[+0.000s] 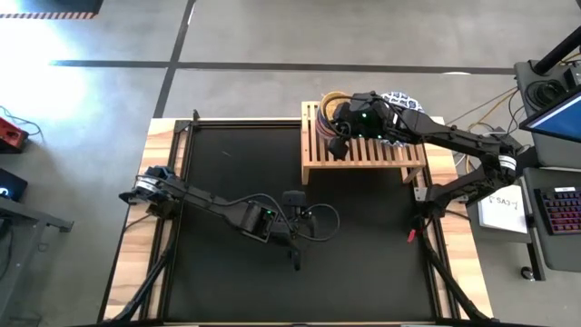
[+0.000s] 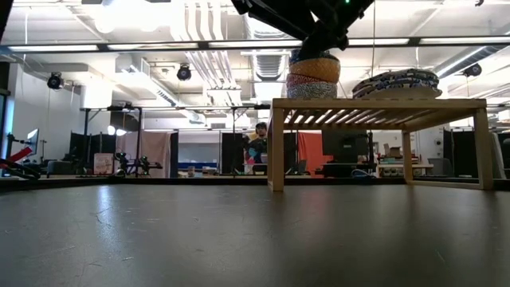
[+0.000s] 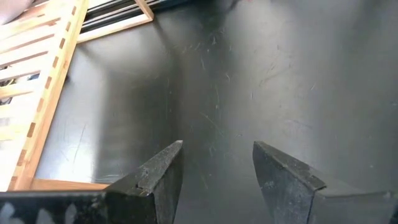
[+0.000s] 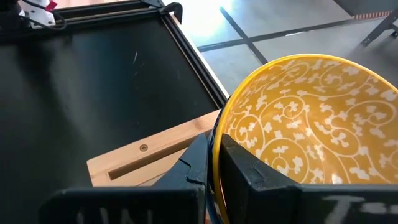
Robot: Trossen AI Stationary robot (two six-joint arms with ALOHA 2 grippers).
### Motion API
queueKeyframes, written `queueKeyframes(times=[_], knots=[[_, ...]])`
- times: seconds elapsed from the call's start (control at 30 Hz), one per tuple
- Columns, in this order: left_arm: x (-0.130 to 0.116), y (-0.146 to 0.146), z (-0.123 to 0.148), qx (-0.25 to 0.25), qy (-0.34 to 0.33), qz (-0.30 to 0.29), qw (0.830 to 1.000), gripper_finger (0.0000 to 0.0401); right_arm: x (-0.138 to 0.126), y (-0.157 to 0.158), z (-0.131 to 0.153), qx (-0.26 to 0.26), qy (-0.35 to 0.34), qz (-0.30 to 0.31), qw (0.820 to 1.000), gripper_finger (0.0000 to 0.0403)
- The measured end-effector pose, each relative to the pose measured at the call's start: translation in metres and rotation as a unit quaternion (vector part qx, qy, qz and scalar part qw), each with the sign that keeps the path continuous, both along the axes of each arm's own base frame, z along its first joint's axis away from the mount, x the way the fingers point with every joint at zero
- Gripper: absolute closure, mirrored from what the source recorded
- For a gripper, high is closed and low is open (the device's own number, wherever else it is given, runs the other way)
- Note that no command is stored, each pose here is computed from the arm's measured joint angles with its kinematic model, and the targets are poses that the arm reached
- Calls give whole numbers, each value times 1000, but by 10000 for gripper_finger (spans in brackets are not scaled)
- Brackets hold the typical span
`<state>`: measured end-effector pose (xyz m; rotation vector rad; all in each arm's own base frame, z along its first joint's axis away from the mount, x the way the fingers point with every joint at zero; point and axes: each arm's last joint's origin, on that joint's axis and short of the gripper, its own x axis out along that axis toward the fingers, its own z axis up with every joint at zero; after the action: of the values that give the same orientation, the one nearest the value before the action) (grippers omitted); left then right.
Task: Place and stack bowls onto a shelf
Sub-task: Stack the yellow patterned bowl on top of the light blue patterned bowl on the shelf, then return to Home Position
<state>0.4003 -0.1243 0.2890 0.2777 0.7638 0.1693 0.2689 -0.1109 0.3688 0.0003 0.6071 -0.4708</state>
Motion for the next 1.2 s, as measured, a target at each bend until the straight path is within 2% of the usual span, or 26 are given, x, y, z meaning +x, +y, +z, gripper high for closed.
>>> queueKeyframes(times=[0.13, 0.43, 0.73, 0.97, 1.2], knots=[[0, 0, 0, 0, 1, 0, 1000, 226, 0, 0, 0, -1, 2, 1, 1000, 381], [0, 0, 0, 1, 2, 0, 1000, 226, -5, 2, 3, 3, -3, 1, 1000, 296], [-9, 4, 15, -11, -11, 9, 1000, 226, -16, 7, 20, 25, -32, -19, 999, 250], [-34, 14, 37, 5, -2, 48, 999, 226, -27, 14, 42, 42, -67, -26, 996, 239], [-75, 31, 65, 14, -14, 122, 992, 234, -41, 29, 54, 67, -75, 30, 994, 250]])
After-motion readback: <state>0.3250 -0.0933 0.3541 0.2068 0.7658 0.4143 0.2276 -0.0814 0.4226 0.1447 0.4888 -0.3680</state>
